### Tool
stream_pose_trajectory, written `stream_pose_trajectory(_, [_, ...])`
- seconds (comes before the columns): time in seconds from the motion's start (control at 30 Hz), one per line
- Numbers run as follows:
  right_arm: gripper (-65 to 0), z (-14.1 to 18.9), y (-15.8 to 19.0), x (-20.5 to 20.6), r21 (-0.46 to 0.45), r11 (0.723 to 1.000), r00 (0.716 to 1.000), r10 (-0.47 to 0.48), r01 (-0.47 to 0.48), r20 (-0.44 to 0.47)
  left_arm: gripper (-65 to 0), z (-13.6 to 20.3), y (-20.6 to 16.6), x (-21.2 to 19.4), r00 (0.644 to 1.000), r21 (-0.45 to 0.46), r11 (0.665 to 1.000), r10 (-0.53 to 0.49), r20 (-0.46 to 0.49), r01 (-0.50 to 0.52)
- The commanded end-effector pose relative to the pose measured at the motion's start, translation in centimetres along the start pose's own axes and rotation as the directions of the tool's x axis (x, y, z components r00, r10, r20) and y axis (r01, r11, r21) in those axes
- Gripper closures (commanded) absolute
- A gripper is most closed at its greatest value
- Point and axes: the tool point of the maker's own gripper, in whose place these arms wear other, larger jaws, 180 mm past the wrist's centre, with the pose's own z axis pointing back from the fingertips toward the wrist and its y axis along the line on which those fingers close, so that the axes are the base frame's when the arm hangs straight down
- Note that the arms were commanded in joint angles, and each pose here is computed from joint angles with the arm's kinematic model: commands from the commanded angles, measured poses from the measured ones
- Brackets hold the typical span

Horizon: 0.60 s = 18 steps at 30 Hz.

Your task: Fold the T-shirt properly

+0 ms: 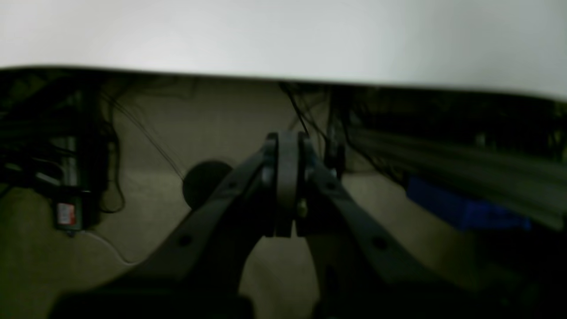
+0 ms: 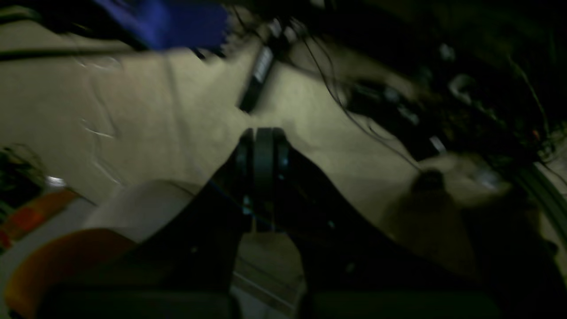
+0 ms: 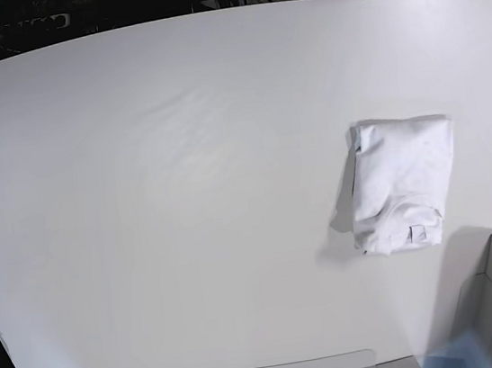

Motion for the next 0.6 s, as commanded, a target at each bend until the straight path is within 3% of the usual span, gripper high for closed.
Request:
stream_pose_trajectory(0.0, [0.0, -0.3, 0.4, -0.5, 0.019, 1.0, 1.0, 0.019, -0.018, -0.019, 0.0, -0.3, -0.1, -0.7, 0.999, -0.021, 1.0, -0.02, -0.032, 0.019])
stream_pose_trajectory(0.1, [0.0, -2.4, -1.8, -2.3, 0.007, 0.999, 0.993, 0.053, -0.053, -0.101, 0.0, -2.5, -0.5, -4.7, 0.984, -0.038, 0.998, -0.047, -0.172, 0.041])
stream_pose_trajectory(0.23, [0.0, -6.2, -5.6, -4.9, -0.009, 1.0, 0.976, 0.023, -0.026, -0.219, 0.0, -6.7, -1.2, -9.0, 0.943, -0.069, 0.995, -0.086, -0.321, 0.067])
stream_pose_trajectory(0.37, [0.0, -9.5, -7.2, -7.5, 0.023, 0.999, 0.944, 0.041, -0.035, -0.327, 0.0, -9.8, -2.3, -12.1, 0.919, -0.083, 0.996, 0.005, -0.394, -0.041])
stream_pose_trajectory(0.57, [0.0, -12.4, -8.8, -9.9, 0.084, 0.988, 0.885, 0.152, -0.127, -0.44, 0.0, -15.2, -4.0, -16.5, 0.874, -0.077, 0.983, 0.109, -0.474, -0.165])
